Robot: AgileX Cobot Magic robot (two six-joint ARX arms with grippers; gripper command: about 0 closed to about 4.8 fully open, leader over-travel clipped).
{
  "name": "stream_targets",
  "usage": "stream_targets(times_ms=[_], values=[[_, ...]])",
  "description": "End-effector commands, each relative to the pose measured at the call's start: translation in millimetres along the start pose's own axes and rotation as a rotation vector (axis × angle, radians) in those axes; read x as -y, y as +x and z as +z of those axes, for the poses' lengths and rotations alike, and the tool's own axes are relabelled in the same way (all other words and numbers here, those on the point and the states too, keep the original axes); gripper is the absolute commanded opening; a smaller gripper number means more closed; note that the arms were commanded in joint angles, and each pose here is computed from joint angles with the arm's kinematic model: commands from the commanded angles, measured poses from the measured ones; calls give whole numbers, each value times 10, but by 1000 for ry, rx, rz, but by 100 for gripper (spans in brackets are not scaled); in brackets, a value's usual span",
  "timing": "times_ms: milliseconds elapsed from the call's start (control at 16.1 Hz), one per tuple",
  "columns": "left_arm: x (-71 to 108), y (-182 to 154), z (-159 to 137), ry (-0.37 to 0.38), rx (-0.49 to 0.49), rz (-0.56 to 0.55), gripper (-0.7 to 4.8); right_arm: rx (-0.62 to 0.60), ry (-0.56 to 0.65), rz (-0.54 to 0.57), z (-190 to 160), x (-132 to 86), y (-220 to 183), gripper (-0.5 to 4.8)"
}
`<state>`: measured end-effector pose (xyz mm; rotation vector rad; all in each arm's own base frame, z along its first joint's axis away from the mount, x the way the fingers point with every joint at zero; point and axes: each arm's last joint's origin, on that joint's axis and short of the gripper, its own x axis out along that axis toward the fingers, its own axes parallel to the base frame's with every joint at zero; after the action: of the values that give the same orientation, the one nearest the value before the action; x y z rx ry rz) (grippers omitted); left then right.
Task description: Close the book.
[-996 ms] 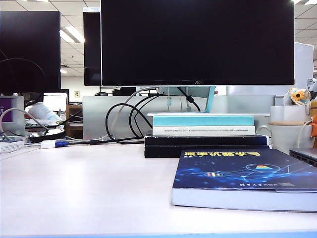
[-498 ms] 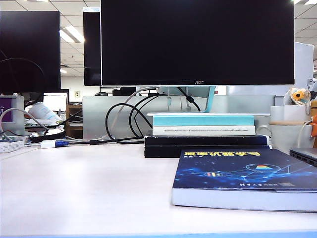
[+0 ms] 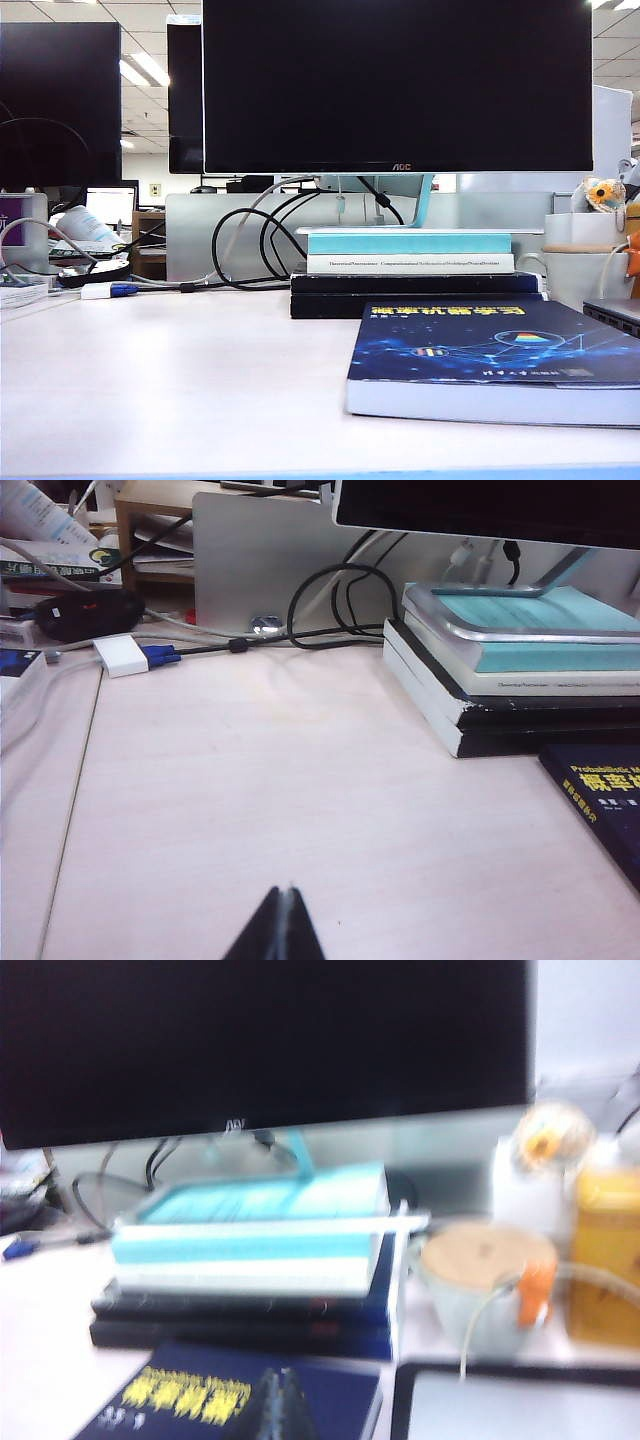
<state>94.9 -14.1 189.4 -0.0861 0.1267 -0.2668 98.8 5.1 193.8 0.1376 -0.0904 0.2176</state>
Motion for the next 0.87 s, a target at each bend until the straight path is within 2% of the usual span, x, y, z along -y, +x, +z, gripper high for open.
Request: stream_targets(times_ms=[62, 187, 311, 498, 872], values=[[-4, -1, 11, 9, 14, 16, -6, -8, 32, -20, -5, 13, -2, -2], [-20, -9, -12, 11, 95, 63, -6, -77, 40, -119, -93, 47, -6, -2], [-24, -29, -54, -10, 117, 74, -6, -103, 44, -147, -187, 69, -4, -2], [-39, -8, -166, -19, 70, 87, -6, -151, 53, -153, -331, 90, -4, -2], [-47, -4, -193, -18, 53, 106, -5, -139, 52, -141, -319, 85, -2, -1]])
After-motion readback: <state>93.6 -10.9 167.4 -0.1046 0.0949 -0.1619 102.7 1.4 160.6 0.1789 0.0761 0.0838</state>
